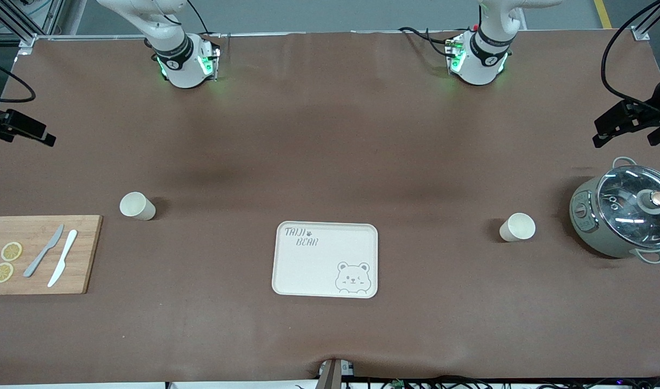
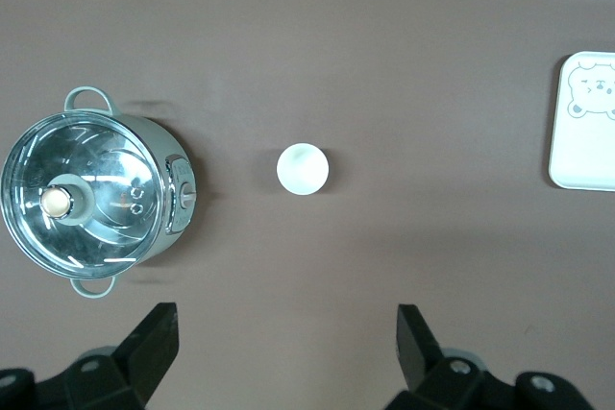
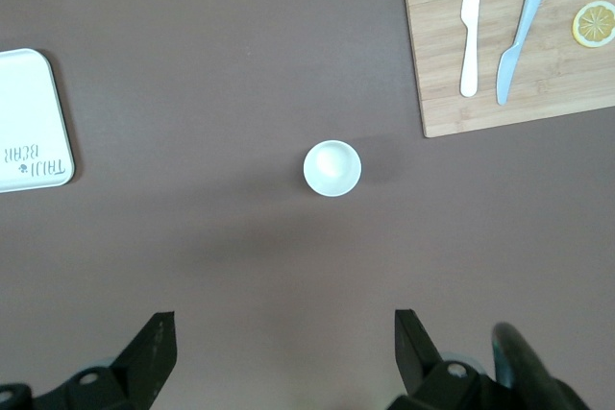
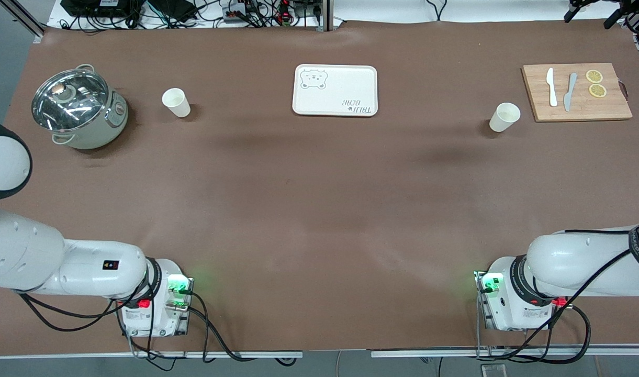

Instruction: Place white IKEA cup upright on tray with both arms

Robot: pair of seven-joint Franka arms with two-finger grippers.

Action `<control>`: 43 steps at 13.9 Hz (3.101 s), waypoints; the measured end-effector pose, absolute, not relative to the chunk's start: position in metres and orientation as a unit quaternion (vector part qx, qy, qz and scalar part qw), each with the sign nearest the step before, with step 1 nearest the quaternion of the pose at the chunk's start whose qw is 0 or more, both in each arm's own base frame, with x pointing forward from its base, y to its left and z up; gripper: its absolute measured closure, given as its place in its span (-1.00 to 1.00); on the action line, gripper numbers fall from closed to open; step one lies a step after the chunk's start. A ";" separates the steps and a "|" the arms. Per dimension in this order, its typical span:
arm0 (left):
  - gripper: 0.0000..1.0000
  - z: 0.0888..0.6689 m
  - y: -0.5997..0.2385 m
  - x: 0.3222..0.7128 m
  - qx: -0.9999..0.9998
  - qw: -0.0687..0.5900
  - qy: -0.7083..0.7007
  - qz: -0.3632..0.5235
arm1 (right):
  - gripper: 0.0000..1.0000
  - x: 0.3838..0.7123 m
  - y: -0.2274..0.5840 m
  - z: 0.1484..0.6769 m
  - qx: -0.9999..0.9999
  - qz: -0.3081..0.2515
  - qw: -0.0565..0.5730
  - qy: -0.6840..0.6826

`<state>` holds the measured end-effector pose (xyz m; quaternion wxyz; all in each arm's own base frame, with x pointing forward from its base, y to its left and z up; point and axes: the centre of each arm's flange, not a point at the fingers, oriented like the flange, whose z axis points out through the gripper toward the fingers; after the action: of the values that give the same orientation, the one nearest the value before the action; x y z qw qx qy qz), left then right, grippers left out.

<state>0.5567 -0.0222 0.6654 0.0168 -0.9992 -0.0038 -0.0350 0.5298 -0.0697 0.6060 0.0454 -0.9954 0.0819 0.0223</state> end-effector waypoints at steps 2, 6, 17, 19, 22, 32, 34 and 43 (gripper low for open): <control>-1.00 0.665 -0.022 0.555 -0.999 0.017 -0.004 -0.030 | -1.00 0.523 -0.069 0.602 -0.996 0.023 0.032 0.079; -1.00 0.666 -0.020 0.554 -0.999 0.017 -0.006 -0.028 | -1.00 0.521 -0.054 0.606 -0.998 0.023 -0.011 0.057; -1.00 0.488 0.014 0.626 -0.998 0.018 -0.042 0.035 | -1.00 0.550 -0.099 0.527 -0.993 0.076 -0.007 0.089; -1.00 0.439 0.022 0.626 -0.999 0.016 -0.050 0.011 | -1.00 0.553 -0.105 0.500 -0.992 0.080 -0.006 0.094; -1.00 0.365 0.020 0.615 -0.998 0.012 -0.047 -0.041 | -1.00 0.555 -0.115 0.457 -0.990 0.098 -0.005 0.102; -0.93 0.266 0.036 0.587 -0.996 0.008 -0.065 -0.066 | -1.00 0.558 -0.132 0.331 -0.987 0.094 0.009 0.127; -0.84 0.261 0.040 0.584 -0.996 0.008 -0.069 -0.060 | -1.00 0.558 -0.132 0.310 -0.983 0.103 0.036 0.148; 0.27 0.234 0.052 0.577 -0.996 0.007 -0.077 -0.036 | -0.46 0.555 -0.137 0.259 -0.980 0.098 0.043 0.167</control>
<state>0.5771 0.0517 0.2337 0.0071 -0.9964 -0.0768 -0.0356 0.5550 -0.1373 0.2589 0.0429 -0.9801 0.1673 0.0983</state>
